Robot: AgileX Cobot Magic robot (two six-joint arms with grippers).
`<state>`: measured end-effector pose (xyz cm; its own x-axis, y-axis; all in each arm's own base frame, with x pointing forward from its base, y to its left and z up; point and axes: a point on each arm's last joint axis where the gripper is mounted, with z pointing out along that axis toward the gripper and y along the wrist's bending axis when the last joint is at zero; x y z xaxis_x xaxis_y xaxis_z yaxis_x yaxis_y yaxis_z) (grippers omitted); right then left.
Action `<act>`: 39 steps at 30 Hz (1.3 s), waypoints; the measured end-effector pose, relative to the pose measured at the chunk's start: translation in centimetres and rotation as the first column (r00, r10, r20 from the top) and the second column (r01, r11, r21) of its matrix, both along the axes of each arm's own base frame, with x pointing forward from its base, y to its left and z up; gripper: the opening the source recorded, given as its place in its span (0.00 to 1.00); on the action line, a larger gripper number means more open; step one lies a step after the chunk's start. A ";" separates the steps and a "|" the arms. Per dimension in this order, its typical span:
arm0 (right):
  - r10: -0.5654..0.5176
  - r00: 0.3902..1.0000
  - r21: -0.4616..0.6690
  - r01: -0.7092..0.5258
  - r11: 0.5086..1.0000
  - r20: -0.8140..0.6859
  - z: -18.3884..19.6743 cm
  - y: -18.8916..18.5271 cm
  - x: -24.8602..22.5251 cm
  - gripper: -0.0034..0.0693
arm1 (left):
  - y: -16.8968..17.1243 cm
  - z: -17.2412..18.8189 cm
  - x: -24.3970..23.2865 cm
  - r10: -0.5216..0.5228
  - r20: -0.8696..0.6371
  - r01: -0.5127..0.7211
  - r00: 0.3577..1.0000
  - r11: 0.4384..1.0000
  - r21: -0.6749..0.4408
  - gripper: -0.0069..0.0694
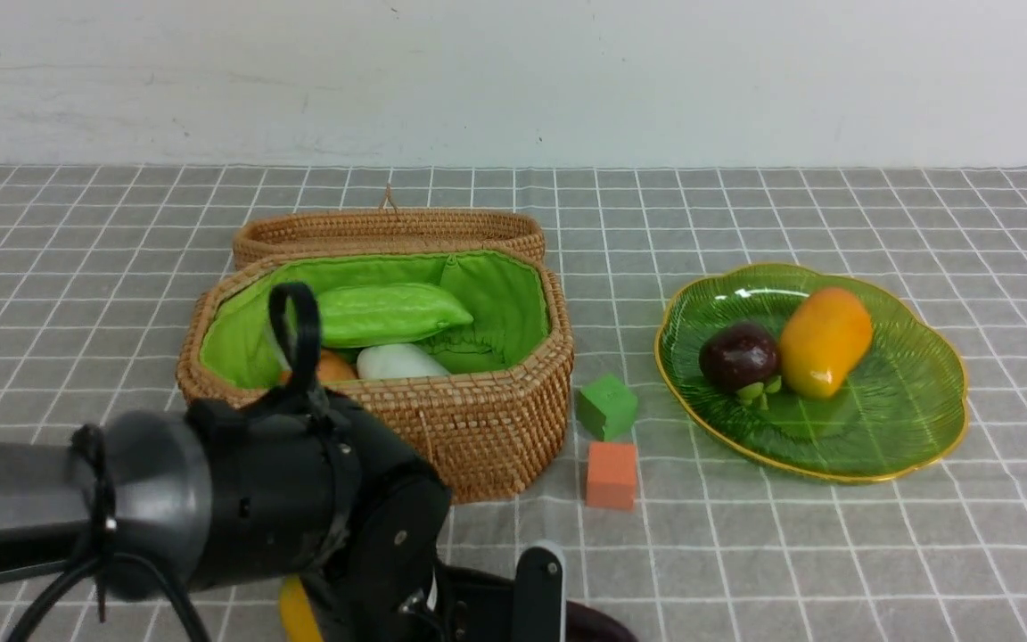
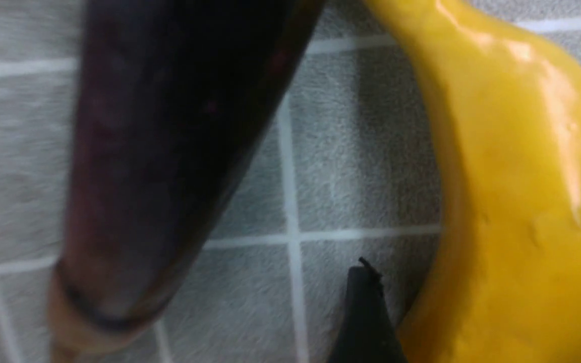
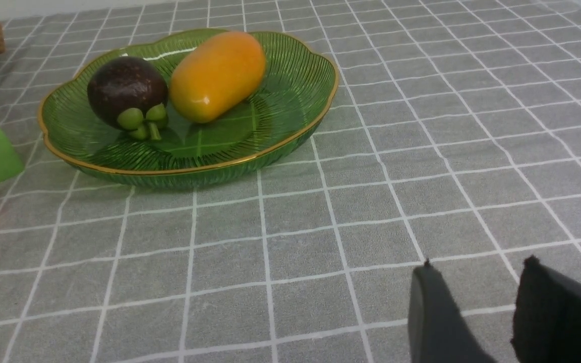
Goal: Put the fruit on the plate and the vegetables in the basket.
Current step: Use the left arm to grab a banana and put it into the right plate
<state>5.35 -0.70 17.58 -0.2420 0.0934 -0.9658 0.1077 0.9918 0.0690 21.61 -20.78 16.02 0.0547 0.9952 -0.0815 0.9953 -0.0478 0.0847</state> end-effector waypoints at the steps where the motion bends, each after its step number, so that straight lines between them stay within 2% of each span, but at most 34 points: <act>1: 0.000 1.000 0.000 0.000 1.000 0.000 0.0 0.0 0.0 0.38 | 0.0 -0.1 0.0 0.001 -0.003 -0.001 1.000 1.000 0.001 0.72; 5: 0.000 1.000 0.001 0.000 1.000 0.000 0.0 0.0 0.0 0.38 | -0.1 -0.3 -0.1 0.015 -0.019 -0.015 1.000 1.000 -0.004 0.68; 8: 0.000 1.000 0.001 0.000 1.000 0.000 0.0 0.0 0.0 0.38 | -0.1 -0.2 -0.2 0.023 -0.054 -0.023 0.998 1.000 0.014 0.53; 10: 0.000 1.000 0.001 0.000 1.000 0.000 0.0 0.0 0.0 0.38 | -0.2 0.1 -0.3 0.033 -0.092 -0.030 0.995 0.999 0.034 0.48; 14: 0.000 1.000 0.001 0.000 1.000 0.000 0.0 0.0 0.0 0.38 | -1.2 1.7 -0.1 0.085 -0.159 -0.084 0.984 0.996 0.009 0.49; 17: 0.000 1.000 0.001 0.000 1.000 0.000 0.0 0.0 0.0 0.38 | -2.8 4.2 0.1 0.118 -0.245 -0.138 0.962 0.988 -0.063 0.49; 21: 0.000 1.000 0.001 0.000 1.000 0.000 0.0 0.0 0.0 0.38 | -4.5 7.7 0.4 0.106 -0.316 -0.161 0.943 0.975 -0.155 0.49; 23: 0.000 1.000 0.001 0.000 1.000 0.000 0.0 0.0 0.0 0.38 | -6.1 11.6 1.5 0.082 -0.274 -0.162 0.958 0.946 -0.281 0.49; 25: 0.000 1.000 0.001 0.000 1.000 0.000 0.0 0.0 0.0 0.38 | -6.7 13.3 2.0 0.089 -0.238 -0.167 0.967 0.929 -0.331 0.49; 28: 0.000 1.000 0.001 0.000 1.000 0.000 0.0 0.0 0.0 0.38 | -8.6 16.8 4.5 0.164 -0.117 -0.201 0.979 0.852 -0.484 0.49; 33: 0.000 1.000 0.001 0.000 1.000 0.000 0.0 0.0 0.0 0.38 | -12.7 17.7 9.4 0.261 -0.029 -0.224 0.965 0.760 -0.610 0.49; 37: 0.000 1.000 0.001 0.000 1.000 0.000 0.0 0.0 0.0 0.38 | -15.4 16.1 12.3 0.299 -0.021 -0.239 0.954 0.715 -0.657 0.49; 39: 0.000 1.000 0.001 0.000 1.000 0.000 0.0 0.0 0.0 0.38 | -17.0 14.9 14.1 0.327 -0.010 -0.241 0.945 0.676 -0.696 0.49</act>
<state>5.35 -0.70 17.58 -0.2419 0.0942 -0.9657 0.1079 0.9917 0.0697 35.71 -37.76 30.87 -0.1703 0.6367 -0.7521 0.9335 0.3487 0.0838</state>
